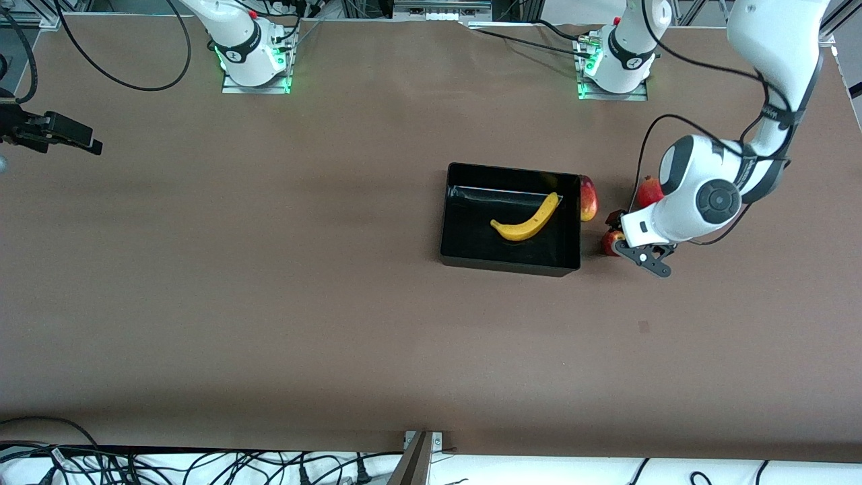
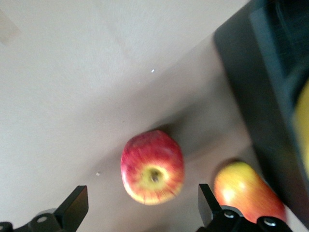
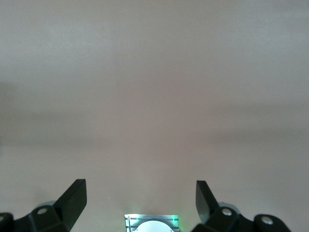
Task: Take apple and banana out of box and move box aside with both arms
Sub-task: 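Lower the apple onto the table beside the tray and open the left gripper, then move the left gripper back into the tray above the banana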
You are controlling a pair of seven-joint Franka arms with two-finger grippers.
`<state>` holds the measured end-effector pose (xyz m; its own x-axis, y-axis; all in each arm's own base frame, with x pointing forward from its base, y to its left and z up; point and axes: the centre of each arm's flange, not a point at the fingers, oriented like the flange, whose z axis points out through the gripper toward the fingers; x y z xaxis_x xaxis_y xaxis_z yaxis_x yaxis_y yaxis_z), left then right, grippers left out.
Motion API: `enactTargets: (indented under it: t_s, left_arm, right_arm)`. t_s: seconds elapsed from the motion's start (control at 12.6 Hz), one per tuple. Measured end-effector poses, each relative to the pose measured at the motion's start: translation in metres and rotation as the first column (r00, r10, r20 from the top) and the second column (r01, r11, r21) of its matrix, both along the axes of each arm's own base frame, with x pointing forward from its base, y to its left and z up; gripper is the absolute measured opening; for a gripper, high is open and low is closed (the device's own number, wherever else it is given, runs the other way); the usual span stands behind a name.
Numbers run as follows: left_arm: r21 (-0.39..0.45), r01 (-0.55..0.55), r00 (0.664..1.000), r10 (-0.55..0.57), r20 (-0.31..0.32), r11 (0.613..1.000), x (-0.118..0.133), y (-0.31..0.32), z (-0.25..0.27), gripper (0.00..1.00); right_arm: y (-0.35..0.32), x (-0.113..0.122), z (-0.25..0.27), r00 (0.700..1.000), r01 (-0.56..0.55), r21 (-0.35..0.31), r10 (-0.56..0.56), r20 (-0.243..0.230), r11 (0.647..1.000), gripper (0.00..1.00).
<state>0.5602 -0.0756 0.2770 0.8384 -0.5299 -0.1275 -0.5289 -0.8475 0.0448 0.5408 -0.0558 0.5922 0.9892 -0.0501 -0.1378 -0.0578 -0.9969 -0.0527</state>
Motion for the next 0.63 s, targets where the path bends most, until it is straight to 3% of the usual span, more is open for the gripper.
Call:
enactTargets:
  t_s: [0.32, 0.63]
  left_arm:
    - [-0.025, 0.079, 0.996, -0.078, 0.039, 0.997, -0.031, -0.095, 0.069, 1.0]
    - [-0.055, 0.123, 0.992, -0.122, 0.017, 0.991, -0.064, -0.162, 0.041, 1.0]
  right_arm:
    - [0.0, 0.0, 0.0, 1.0, -0.001, 0.0, 0.001, 0.0, 1.0, 1.0]
    - [0.001, 0.0, 0.0, 1.0, -0.002, 0.0, 0.002, 0.0, 1.0, 1.0]
